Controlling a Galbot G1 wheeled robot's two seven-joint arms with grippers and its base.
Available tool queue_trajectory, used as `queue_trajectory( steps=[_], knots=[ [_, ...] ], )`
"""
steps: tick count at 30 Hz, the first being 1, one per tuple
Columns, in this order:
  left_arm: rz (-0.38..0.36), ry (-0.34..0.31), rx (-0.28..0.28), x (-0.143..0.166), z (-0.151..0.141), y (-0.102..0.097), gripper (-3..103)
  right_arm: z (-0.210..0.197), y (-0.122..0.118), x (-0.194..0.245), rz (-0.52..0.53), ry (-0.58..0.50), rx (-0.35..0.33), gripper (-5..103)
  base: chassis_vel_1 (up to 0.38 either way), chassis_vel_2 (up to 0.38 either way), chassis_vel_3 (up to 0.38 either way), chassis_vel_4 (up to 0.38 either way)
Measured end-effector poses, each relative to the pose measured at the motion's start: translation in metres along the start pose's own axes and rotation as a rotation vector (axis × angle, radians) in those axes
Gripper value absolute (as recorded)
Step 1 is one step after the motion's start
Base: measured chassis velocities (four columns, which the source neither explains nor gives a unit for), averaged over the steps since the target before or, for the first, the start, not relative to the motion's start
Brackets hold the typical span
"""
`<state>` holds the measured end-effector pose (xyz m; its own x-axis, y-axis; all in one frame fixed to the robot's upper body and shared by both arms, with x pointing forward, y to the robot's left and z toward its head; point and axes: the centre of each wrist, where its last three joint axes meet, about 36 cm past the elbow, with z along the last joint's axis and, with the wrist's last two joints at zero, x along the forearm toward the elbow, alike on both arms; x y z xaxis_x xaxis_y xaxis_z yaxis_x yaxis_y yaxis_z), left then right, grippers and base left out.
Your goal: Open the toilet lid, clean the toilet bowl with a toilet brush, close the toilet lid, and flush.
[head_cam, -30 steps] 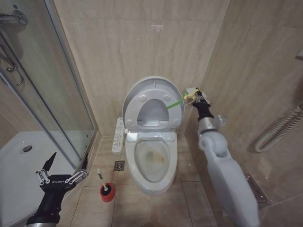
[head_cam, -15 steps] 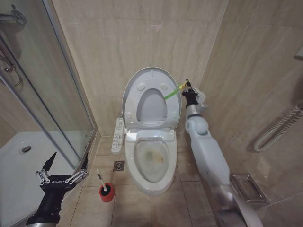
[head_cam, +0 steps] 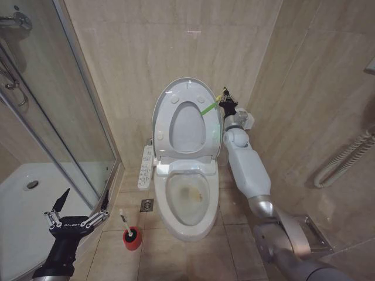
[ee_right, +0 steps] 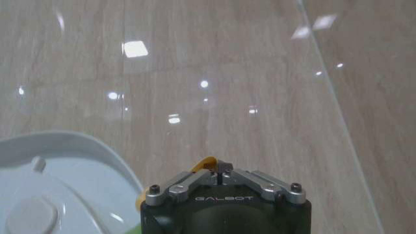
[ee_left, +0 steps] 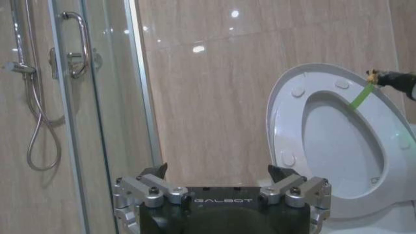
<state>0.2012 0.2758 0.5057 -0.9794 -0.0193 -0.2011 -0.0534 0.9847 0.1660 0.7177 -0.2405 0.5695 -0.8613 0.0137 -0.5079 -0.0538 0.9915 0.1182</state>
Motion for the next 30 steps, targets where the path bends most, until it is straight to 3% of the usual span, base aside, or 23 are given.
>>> queue_trajectory(
  steps=[9, 15, 17, 18, 25, 26, 30],
  knots=[
    [0.000, 0.000, 0.000, 0.000, 0.000, 0.000, 100, 0.003, -0.002, 0.002, -0.010, 0.020, 0.026, 0, 0.000, 0.000, 0.000, 0.000],
    [0.000, 0.000, 0.000, 0.000, 0.000, 0.000, 100, -0.019, -0.008, 0.005, -0.009, 0.020, 0.033, 0, 0.000, 0.000, 0.000, 0.000],
    [0.000, 0.000, 0.000, 0.000, 0.000, 0.000, 100, -0.026, -0.009, 0.009, -0.009, 0.024, 0.026, 0, 0.000, 0.000, 0.000, 0.000],
    [0.000, 0.000, 0.000, 0.000, 0.000, 0.000, 100, -0.031, -0.009, 0.015, -0.011, 0.033, 0.018, 9, 0.000, 0.000, 0.000, 0.000],
    [0.000, 0.000, 0.000, 0.000, 0.000, 0.000, 100, -0.029, -0.007, 0.058, -0.024, 0.111, -0.025, 9, 0.000, 0.000, 0.000, 0.000],
    [0.000, 0.000, 0.000, 0.000, 0.000, 0.000, 100, -0.028, -0.009, 0.070, -0.026, 0.131, -0.028, 36, 0.000, 0.000, 0.000, 0.000],
    [0.000, 0.000, 0.000, 0.000, 0.000, 0.000, 100, -0.028, -0.011, 0.097, -0.038, 0.168, -0.026, 36, 0.000, 0.000, 0.000, 0.000]
  ],
)
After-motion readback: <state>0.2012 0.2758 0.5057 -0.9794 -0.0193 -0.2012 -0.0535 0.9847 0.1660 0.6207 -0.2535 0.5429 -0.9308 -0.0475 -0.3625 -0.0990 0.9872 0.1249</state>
